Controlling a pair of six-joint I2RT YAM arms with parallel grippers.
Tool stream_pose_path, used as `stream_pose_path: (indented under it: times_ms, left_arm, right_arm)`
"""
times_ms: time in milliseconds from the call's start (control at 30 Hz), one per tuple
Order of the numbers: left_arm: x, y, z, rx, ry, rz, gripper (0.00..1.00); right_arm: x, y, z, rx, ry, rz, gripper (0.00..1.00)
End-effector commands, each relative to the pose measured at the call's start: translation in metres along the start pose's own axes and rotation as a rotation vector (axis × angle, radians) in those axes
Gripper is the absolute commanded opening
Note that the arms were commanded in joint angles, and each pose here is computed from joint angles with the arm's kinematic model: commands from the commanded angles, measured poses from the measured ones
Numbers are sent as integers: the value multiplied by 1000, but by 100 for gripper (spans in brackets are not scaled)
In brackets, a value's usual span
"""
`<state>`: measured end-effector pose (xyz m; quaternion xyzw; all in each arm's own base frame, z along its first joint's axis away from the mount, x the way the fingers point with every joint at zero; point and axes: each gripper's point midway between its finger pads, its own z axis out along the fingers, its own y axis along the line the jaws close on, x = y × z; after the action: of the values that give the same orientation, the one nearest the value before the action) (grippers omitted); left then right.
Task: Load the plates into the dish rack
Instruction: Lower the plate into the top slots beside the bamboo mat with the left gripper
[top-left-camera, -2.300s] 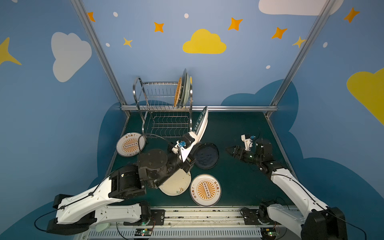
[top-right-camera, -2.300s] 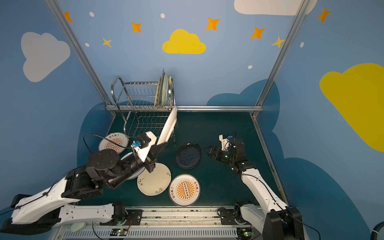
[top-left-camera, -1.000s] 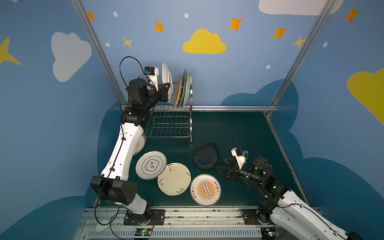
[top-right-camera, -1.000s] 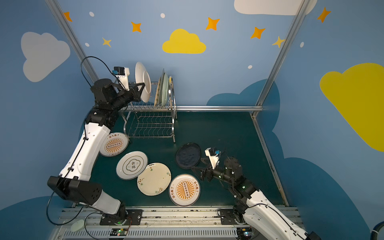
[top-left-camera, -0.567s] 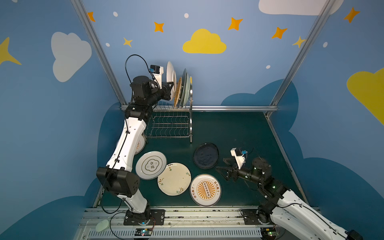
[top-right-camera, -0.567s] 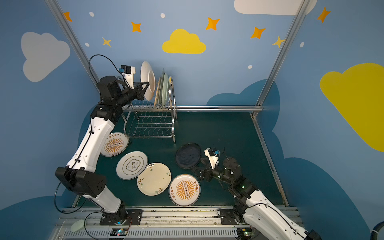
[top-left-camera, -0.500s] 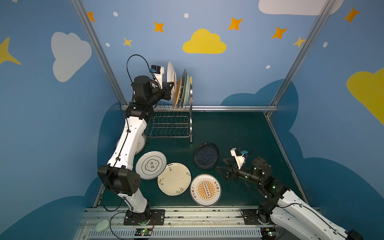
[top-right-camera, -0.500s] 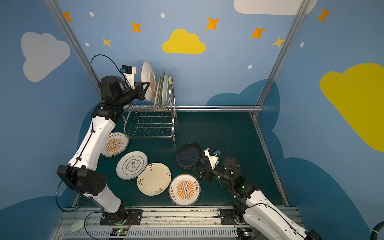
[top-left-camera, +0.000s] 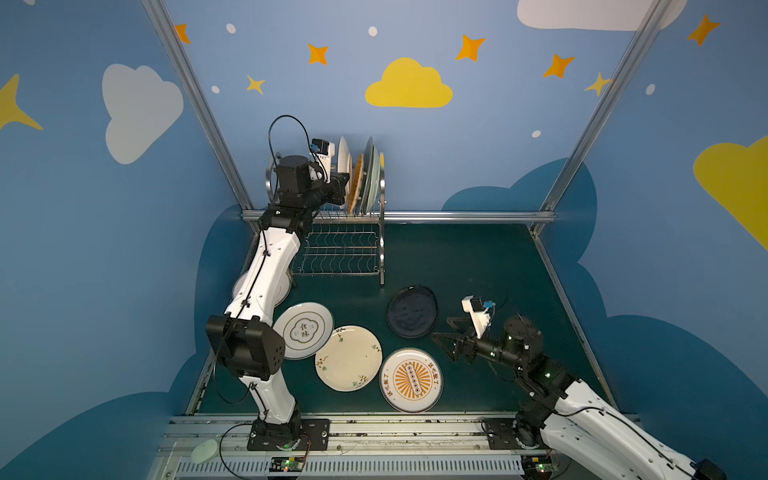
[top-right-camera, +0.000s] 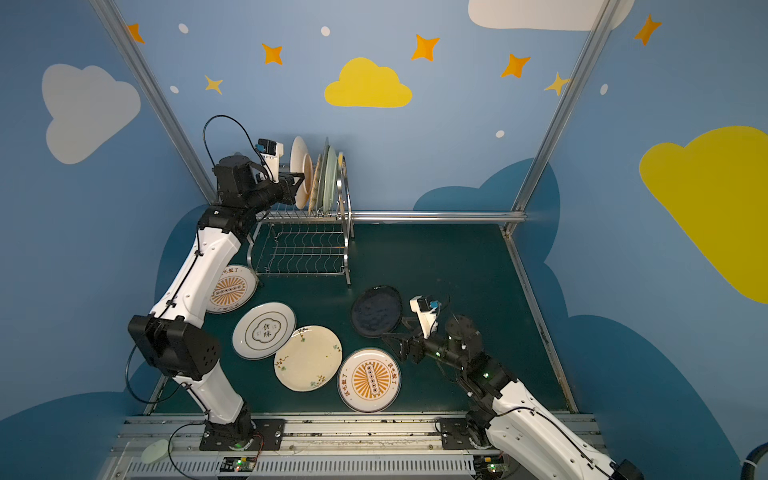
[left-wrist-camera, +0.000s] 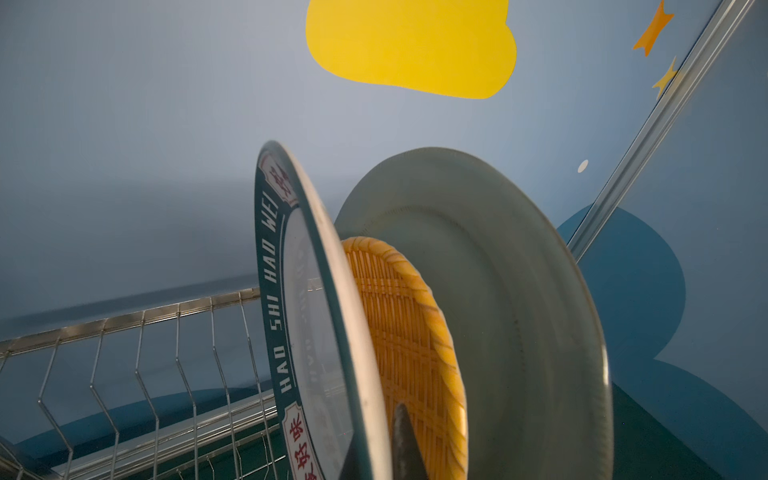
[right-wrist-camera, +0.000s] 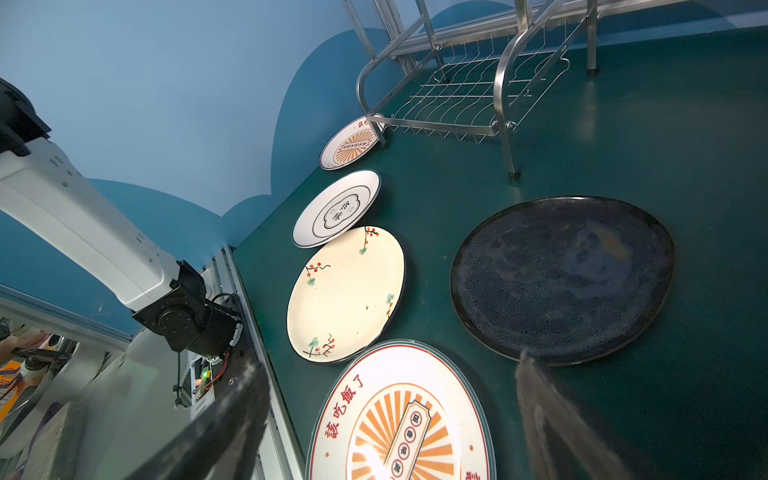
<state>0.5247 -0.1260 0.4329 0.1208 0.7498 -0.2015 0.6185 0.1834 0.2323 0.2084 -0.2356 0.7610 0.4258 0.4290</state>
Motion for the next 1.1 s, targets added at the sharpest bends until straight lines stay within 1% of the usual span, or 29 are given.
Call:
stream_pose_path:
  times_ms: [0,533,800,1067]
  left_arm:
    - [-24,-1,-6,-7,-73,57,4]
    - [2,5,6,-10,-20,36,4]
    - [17,7,10,-26,15,73,4]
    - [23,2,13,-29,33,87,16]
  right_arm:
    - [6,-2,-1,11,8,13,91]
    - [8,-7,-1,29,-6,36,91]
    - [7,-9,-3,39,-27,37,91]
    - [7,-9,-4,36,-34,34,91]
